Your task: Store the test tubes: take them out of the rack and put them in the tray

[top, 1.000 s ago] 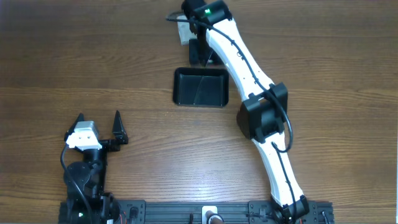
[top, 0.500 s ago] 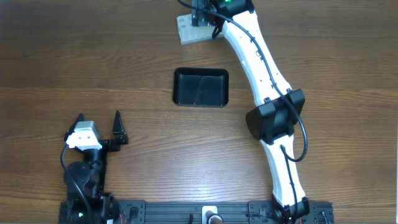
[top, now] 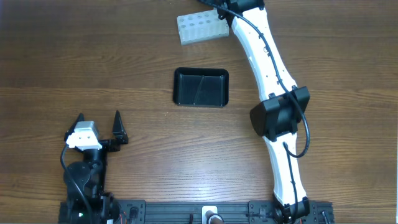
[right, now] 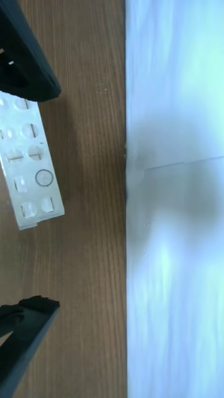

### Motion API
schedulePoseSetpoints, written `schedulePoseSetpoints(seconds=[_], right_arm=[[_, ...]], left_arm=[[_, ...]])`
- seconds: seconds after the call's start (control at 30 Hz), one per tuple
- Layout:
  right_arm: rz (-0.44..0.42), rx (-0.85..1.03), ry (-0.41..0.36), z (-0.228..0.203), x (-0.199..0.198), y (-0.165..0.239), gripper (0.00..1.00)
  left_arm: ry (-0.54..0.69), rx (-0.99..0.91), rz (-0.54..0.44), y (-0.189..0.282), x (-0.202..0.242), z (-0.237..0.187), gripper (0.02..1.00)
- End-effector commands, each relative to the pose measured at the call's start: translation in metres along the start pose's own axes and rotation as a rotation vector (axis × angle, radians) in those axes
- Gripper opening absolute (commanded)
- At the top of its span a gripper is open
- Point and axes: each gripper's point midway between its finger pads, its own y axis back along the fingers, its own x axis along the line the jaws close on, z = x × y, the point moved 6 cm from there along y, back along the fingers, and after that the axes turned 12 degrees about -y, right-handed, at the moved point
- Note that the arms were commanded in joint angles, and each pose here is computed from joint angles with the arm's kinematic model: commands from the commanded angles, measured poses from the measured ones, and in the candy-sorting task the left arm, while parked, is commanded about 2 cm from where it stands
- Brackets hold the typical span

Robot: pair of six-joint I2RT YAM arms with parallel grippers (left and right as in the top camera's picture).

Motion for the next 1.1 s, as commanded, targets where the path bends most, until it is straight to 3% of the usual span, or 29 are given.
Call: schedulePoseSetpoints(seconds=[0.03, 0.53, 1.1], right_arm=[[-0.029, 0.043, 0.064, -0.025, 0.003, -0.027, 0.993], [-0.028, 0.082, 0.089, -0.059, 0.014, -0.064, 0.991], [-0.018, 0.126, 0.085, -0.078, 0.016, -0.08, 0.965]], left_arm=[[-0.015, 0.0, -0.009, 0.0, -0.001, -0.001, 0.996], [-0.015, 0.0, -0.009, 0.0, -0.001, -0.001, 0.998], [-0.015, 0.0, -0.009, 0.0, -0.001, -0.001, 0.996]])
